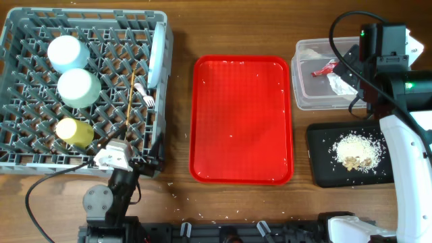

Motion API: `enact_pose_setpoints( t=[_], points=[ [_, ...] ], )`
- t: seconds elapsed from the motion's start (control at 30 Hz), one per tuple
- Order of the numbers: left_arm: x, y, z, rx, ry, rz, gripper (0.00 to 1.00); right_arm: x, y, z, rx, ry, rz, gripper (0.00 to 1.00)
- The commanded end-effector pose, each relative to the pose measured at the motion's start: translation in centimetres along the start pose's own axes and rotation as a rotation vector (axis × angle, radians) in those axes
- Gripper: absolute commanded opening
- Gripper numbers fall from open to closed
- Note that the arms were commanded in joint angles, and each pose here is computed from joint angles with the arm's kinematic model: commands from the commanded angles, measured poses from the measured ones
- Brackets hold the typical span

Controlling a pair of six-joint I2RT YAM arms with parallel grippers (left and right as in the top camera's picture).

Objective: Sort waste into correct bins and load items into the dishwasher rack

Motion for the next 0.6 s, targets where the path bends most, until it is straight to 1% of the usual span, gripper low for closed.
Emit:
enact_pose_setpoints(
  t=[0.0,0.07,0.17,0.23,0.33,0.57],
  points=[
    [0.1,2.0,0.7,-0.051,-0.098,0.097,1.0,-0.1,-0.3,0.5,0.004,-0.017,-0.016,1.0],
    [0.2,2.0,1.3,-0.046,-0.149,0.086,1.0,-0.1,-0.3,0.5,0.004,-0.017,-0.016,1.0],
    [0.1,2.5,1.5,-0.047,-0.165,0.118,1.0,-0.1,-0.3,0.5,0.004,-0.017,-0.016,1.0],
    [0.0,3.2,1.0,-0.053,-0.146,0.154,1.0,-0.1,-0.3,0.5,0.004,-0.017,-0.017,1.0],
    [0.0,4.5,-0.7,-0.069,-0.074,0.21,1.0,-0.1,-0.3,0.5,0.004,-0.017,-0.016,1.0],
    [0.0,4.5,-0.7,-0.069,-0.072,0.212,1.0,-0.1,-0.3,0.5,0.004,-0.017,-0.016,1.0]
  ],
)
Point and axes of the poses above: each gripper's point midway between its finger pads, its own x axis out along the fingers, its own y axis along the line the jaws close on, z = x × y, the point moved 2 cm from there along -x, back along the fingers, and after that the axes turned 14 degrees about -x, right-handed, at the moved point
